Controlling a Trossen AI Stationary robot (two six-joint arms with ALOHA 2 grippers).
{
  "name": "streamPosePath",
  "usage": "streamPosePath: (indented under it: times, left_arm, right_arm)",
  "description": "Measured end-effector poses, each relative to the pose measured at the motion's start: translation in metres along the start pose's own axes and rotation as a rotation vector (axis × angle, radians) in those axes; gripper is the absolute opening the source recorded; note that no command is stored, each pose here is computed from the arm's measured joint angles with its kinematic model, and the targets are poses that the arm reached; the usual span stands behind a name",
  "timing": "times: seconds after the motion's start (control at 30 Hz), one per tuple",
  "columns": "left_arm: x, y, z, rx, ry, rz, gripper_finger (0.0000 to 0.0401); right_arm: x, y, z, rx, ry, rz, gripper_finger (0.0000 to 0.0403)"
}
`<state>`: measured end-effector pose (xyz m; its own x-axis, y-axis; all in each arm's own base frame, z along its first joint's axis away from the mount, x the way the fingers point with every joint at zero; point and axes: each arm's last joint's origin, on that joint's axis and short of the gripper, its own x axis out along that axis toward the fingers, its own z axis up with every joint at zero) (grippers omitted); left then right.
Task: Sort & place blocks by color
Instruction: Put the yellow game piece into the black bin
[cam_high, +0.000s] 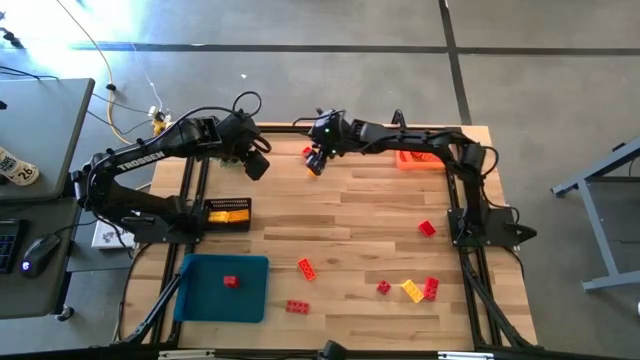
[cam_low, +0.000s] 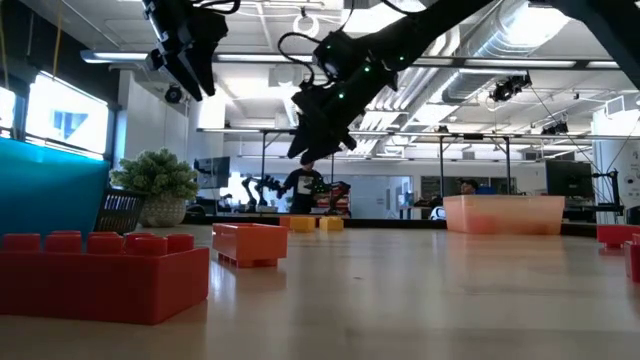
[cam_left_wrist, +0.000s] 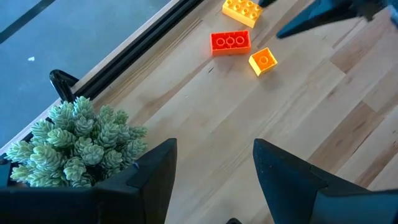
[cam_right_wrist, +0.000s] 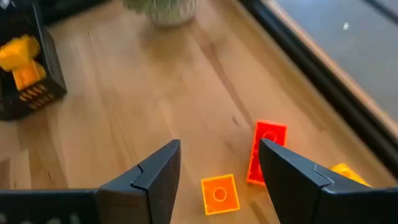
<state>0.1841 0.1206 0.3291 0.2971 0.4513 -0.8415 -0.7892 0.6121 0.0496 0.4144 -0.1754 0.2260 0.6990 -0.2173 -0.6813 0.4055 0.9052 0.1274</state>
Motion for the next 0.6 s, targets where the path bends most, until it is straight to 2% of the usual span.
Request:
streamPosePath:
  times: [0.2, 0.6]
  left_arm:
    - [0.000, 0.000, 0.000, 0.000, 0.000, 0.000, 0.0200]
    - [0.000, 0.000, 0.000, 0.000, -0.001, 0.003, 0.0200]
  right_arm:
    - [0.019, -0.002, -0.008, 0.000, 0.113, 0.002, 0.0204]
    - [0.026, -0.001, -0.015, -0.034, 0.164, -0.004, 0.0204]
